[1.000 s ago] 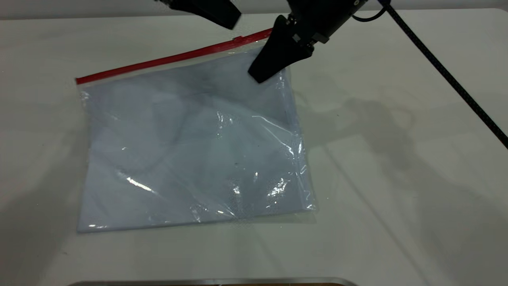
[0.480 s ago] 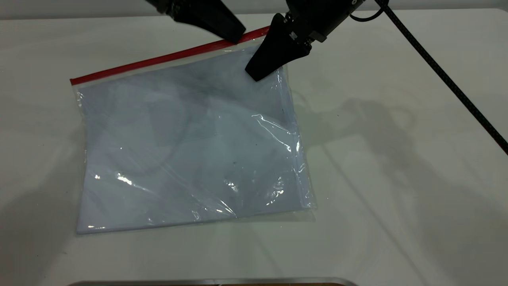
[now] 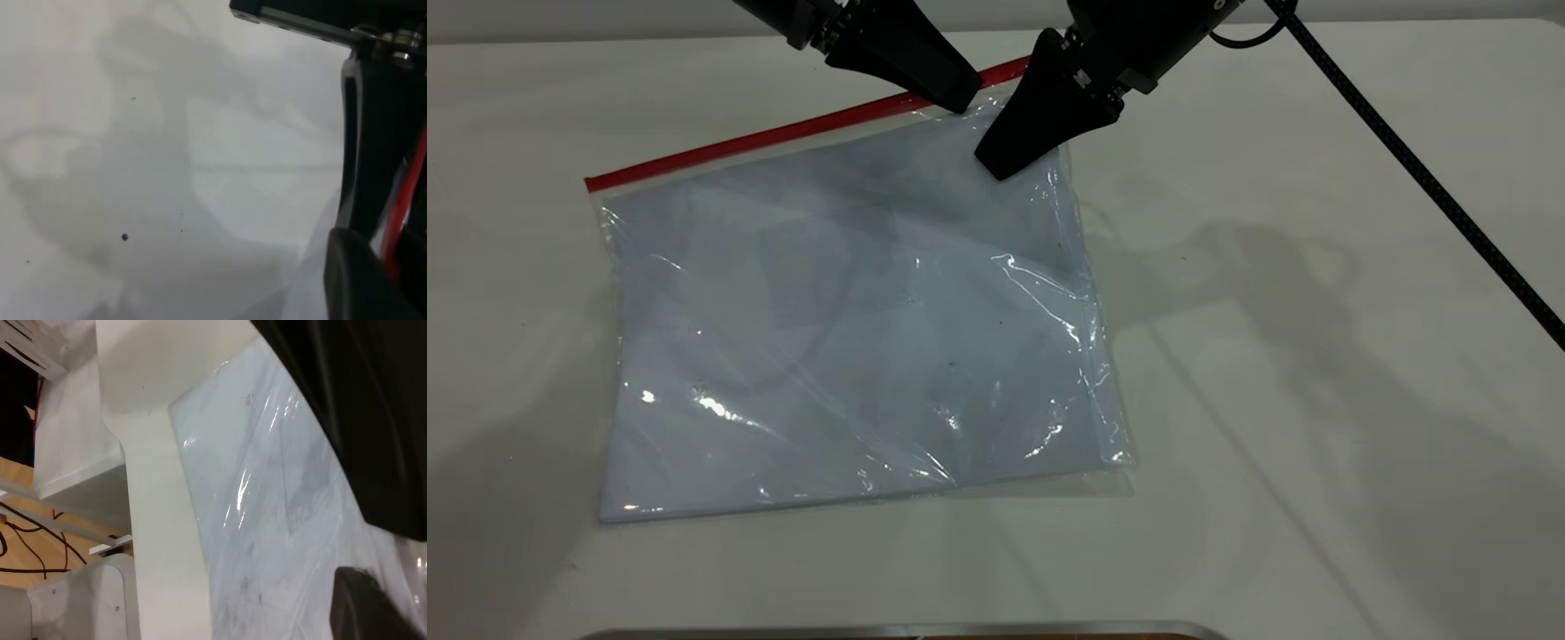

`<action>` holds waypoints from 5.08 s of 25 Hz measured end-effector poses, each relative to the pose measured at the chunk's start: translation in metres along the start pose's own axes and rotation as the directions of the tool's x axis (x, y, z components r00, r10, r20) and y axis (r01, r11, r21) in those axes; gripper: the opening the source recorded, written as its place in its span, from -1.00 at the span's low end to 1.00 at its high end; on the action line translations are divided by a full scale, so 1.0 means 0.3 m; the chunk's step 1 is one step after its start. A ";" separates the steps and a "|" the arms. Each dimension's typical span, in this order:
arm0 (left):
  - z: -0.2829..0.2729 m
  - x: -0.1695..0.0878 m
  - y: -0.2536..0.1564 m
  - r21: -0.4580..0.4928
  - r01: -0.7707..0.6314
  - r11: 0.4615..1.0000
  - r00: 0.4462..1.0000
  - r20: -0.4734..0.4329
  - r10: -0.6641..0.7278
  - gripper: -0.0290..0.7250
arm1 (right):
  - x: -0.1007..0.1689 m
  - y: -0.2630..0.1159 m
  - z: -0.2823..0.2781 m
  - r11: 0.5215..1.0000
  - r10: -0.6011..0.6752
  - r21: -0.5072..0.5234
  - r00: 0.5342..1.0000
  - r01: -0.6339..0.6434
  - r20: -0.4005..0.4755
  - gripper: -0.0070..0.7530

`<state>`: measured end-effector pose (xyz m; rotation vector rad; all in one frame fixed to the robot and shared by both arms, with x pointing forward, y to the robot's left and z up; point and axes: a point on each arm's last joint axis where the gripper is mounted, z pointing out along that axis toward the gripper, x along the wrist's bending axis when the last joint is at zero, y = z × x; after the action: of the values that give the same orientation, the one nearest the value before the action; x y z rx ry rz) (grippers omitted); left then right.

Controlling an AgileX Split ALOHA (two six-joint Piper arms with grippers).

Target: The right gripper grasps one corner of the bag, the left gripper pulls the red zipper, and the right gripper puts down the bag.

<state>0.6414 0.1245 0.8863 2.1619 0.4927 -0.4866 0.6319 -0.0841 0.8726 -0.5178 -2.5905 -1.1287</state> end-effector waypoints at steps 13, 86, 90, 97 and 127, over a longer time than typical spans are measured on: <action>-0.028 0.015 -0.001 -0.033 0.009 0.999 1.000 -0.010 -0.010 -0.78 | -0.035 -0.010 -0.085 0.998 0.011 -0.066 1.000 -0.011 0.000 -0.89; -0.720 -0.759 0.278 -0.181 0.184 0.966 0.857 -0.451 -0.248 0.39 | -0.288 -0.408 -0.255 0.586 0.608 0.030 0.464 -0.810 0.643 -0.03; -0.717 -0.938 0.257 -0.138 0.151 0.979 0.811 -0.549 -0.202 0.39 | -0.206 -0.344 -0.320 0.513 0.651 0.100 0.462 -0.853 0.602 -0.03; -0.748 -1.145 0.079 -0.203 0.227 0.952 0.659 -0.688 -0.304 0.39 | -0.052 -0.186 -0.405 0.567 0.646 0.212 0.590 -0.796 0.484 -0.03; -0.529 -1.281 -0.652 -0.302 0.250 0.920 0.441 -0.811 -0.386 0.39 | 1.105 -0.451 -0.703 0.919 0.371 -0.119 0.720 -0.376 0.587 -0.28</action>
<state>0.2440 0.2956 1.0416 2.0365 1.4745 0.5265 0.2973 -0.2555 1.0499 -1.5480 -2.7680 -0.9060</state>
